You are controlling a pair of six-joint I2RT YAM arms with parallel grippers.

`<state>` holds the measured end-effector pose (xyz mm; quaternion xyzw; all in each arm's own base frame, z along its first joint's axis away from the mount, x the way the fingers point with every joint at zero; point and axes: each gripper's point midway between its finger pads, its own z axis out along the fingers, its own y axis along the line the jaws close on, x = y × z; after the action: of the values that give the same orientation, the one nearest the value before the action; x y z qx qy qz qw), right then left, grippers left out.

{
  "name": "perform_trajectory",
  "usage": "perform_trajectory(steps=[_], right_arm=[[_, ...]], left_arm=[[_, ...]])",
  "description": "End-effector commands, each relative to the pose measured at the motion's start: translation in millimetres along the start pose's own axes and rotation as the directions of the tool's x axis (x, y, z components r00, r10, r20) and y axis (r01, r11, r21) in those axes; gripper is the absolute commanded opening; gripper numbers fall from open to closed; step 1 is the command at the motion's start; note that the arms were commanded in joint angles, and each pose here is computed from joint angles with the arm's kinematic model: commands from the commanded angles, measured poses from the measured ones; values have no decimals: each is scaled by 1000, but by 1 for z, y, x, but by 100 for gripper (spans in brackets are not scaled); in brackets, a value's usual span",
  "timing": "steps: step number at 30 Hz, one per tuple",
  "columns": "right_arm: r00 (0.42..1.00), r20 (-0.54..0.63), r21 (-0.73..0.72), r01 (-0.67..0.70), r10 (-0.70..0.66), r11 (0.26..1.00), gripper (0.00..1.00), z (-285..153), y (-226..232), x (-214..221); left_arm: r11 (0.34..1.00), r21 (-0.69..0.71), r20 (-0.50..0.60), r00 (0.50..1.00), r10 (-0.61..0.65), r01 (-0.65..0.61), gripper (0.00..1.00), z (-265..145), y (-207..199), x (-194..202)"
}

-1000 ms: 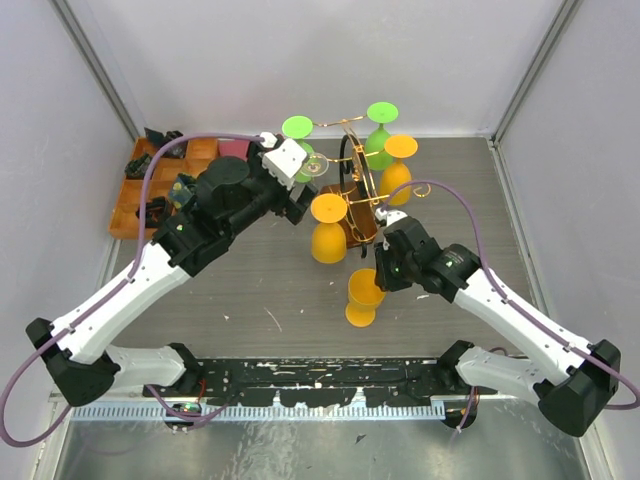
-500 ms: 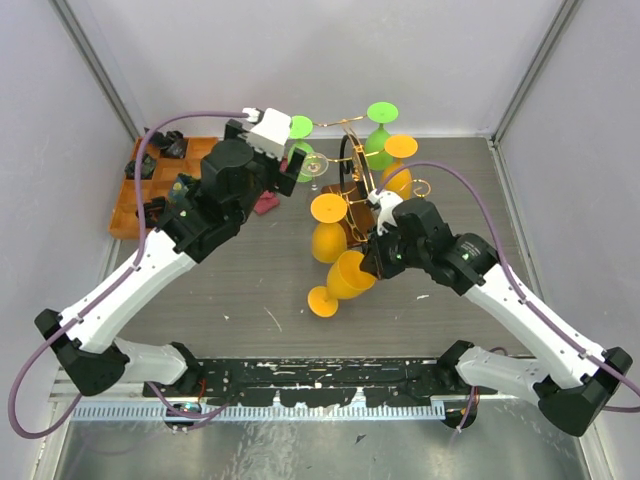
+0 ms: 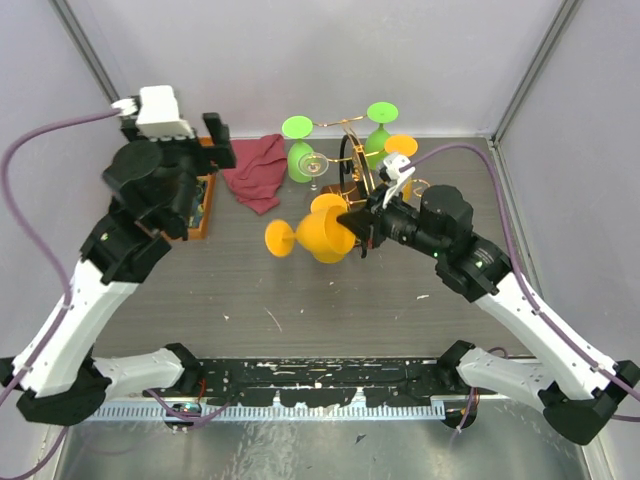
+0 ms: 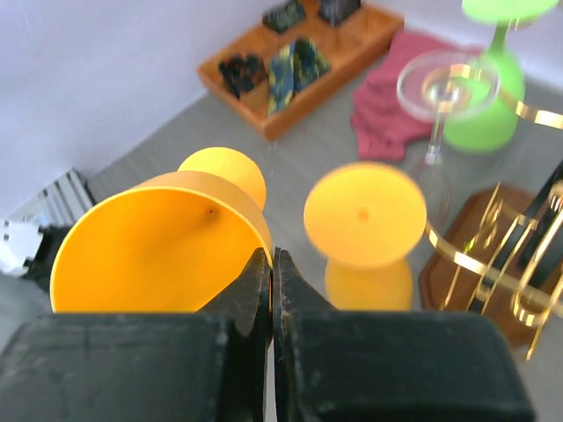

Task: Place the wine glass upside down on the wine glass rack

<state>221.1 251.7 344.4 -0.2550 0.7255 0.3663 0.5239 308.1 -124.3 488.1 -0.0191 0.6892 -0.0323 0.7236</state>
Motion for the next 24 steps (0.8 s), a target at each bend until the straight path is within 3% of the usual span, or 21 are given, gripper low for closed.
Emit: perform_trajectory(steps=[1,9,16,24], right_arm=[[928,337,-7,171,-159,985,1,14,11,-95],[856,402,141,294,-326,945,1,52,-9,-158],[787,474,235,319,-394,918,1,66,-24,-171],[755,504,279,317,-419,906,1,75,-33,-176]], left_arm=[[986,-37,85,984,-158,162,98,-21,23,-33],[962,-81,103,962,-251,260,98,-36,41,-31],[910,-74,142,908,-395,408,99,-51,53,-37],[872,-59,152,867,-474,487,98,-52,51,-37]])
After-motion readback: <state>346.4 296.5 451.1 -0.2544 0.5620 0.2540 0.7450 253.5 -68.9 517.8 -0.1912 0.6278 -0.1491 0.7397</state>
